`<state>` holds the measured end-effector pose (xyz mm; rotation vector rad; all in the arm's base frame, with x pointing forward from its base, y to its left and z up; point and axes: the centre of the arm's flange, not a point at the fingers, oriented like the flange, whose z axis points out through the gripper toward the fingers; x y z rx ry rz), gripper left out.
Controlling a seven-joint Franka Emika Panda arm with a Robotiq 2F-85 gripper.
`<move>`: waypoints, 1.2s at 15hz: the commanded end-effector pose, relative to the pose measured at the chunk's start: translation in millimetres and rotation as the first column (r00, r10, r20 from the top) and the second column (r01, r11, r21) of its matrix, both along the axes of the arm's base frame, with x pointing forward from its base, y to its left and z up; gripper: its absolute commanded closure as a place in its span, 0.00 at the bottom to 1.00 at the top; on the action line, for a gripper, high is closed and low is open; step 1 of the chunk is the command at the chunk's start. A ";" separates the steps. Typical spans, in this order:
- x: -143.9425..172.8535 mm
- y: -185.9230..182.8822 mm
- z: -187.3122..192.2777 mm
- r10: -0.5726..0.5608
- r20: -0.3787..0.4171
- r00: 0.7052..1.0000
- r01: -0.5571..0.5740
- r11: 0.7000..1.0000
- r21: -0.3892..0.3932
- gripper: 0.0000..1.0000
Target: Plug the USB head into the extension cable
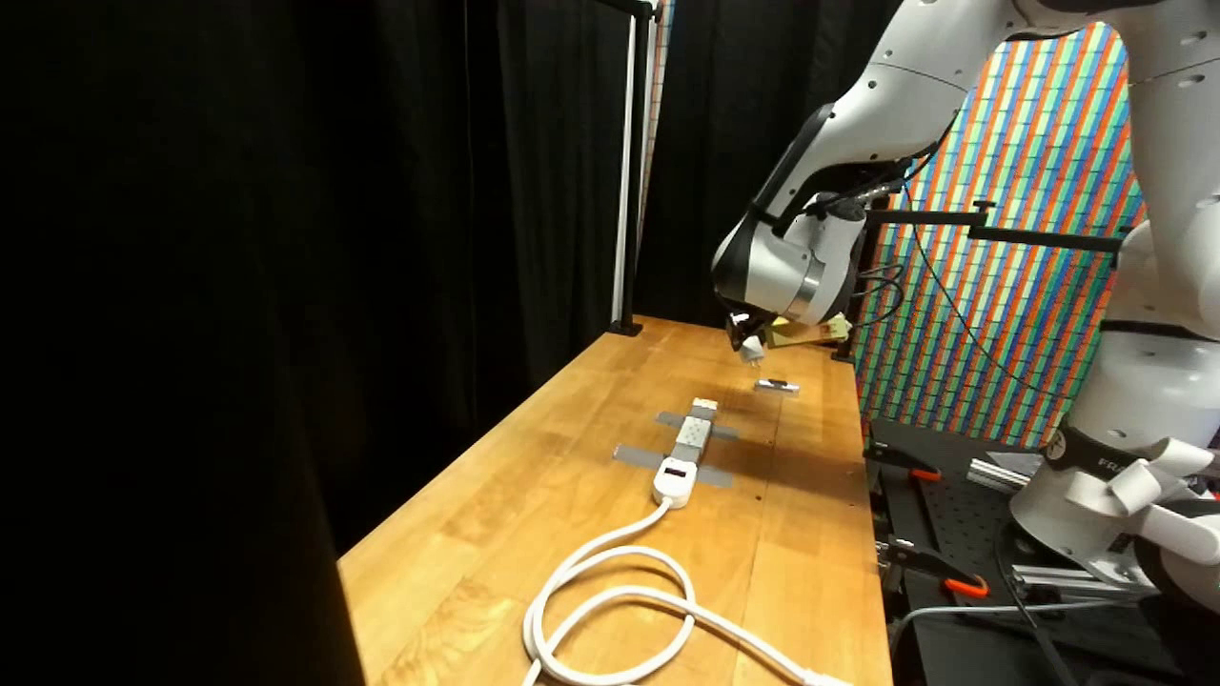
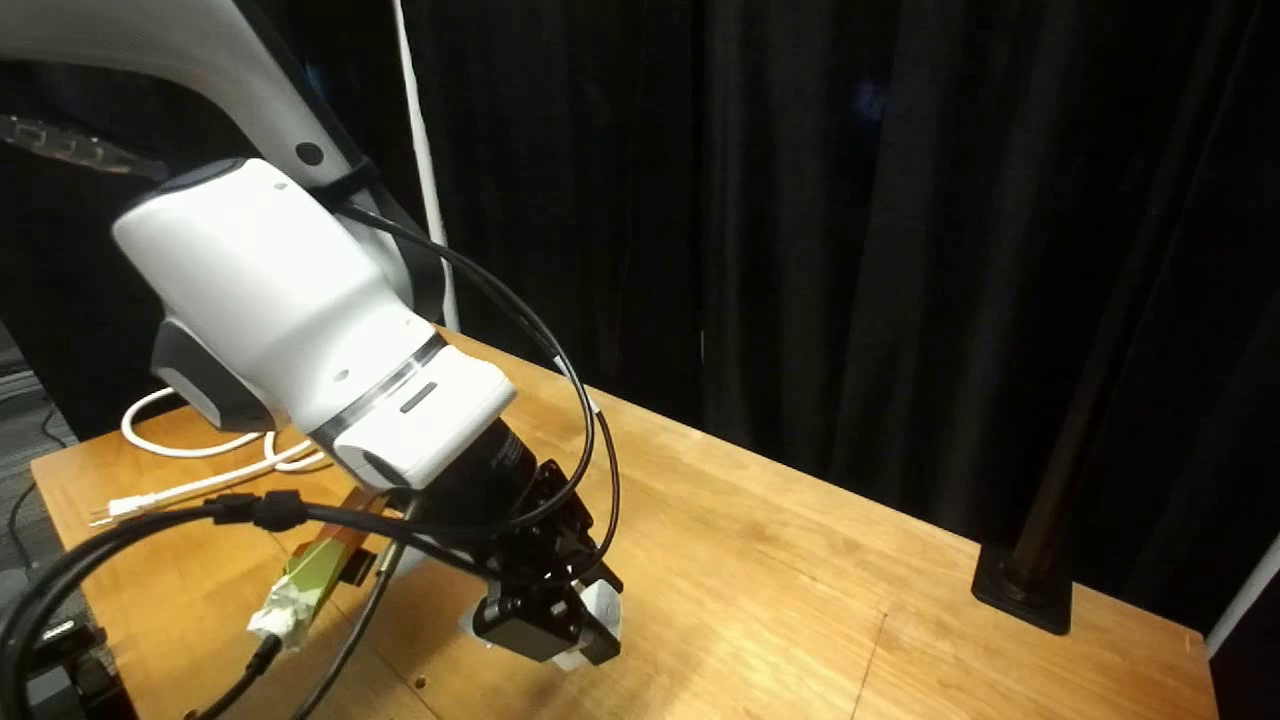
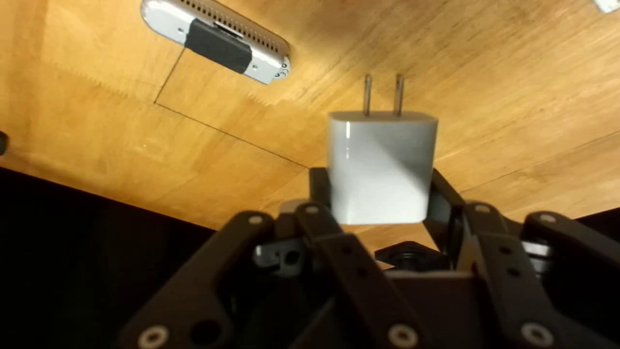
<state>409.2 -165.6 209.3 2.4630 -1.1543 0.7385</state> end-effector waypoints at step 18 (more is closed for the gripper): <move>66.7 47.7 -21.3 -0.084 0.073 0.994 0.087 0.995 -0.038 0.52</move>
